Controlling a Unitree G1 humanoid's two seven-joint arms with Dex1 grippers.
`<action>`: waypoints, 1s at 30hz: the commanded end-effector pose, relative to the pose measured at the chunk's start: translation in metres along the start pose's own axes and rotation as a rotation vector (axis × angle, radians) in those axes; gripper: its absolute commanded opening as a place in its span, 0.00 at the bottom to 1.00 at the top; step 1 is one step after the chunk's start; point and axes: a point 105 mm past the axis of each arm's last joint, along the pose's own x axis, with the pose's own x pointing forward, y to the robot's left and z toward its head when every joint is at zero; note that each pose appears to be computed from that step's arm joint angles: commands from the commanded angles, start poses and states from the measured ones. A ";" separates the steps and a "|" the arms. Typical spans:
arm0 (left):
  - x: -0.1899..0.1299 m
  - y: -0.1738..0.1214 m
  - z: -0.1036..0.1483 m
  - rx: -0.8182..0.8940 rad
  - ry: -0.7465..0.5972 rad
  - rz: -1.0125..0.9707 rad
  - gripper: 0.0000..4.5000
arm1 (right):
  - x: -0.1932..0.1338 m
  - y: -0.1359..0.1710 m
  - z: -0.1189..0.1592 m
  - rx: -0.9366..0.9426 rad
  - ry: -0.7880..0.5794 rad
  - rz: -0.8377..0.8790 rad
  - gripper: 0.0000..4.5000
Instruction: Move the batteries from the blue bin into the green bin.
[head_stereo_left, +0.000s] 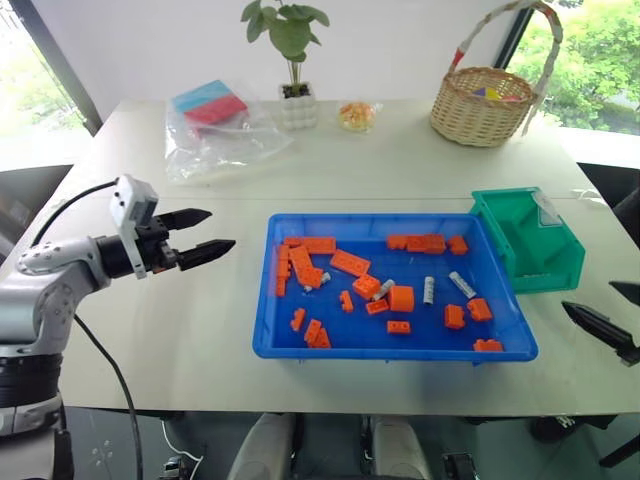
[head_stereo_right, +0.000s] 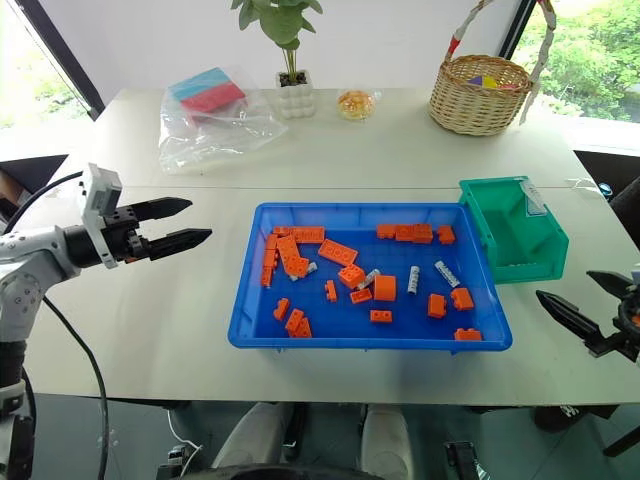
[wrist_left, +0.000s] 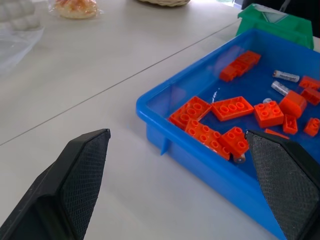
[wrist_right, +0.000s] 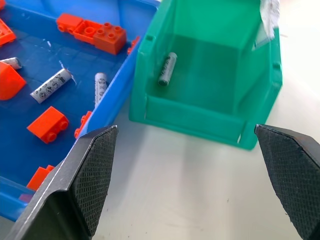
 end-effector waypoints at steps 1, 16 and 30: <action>-0.001 -0.006 0.008 0.021 -0.016 -0.021 1.00 | 0.001 0.001 0.020 -0.067 -0.028 0.031 1.00; 0.000 -0.035 0.023 0.061 0.019 -0.183 1.00 | 0.090 0.122 0.107 -0.309 -0.209 0.643 1.00; -0.014 -0.045 0.023 0.082 0.051 -0.141 1.00 | 0.187 0.229 0.085 -0.353 -0.132 0.926 1.00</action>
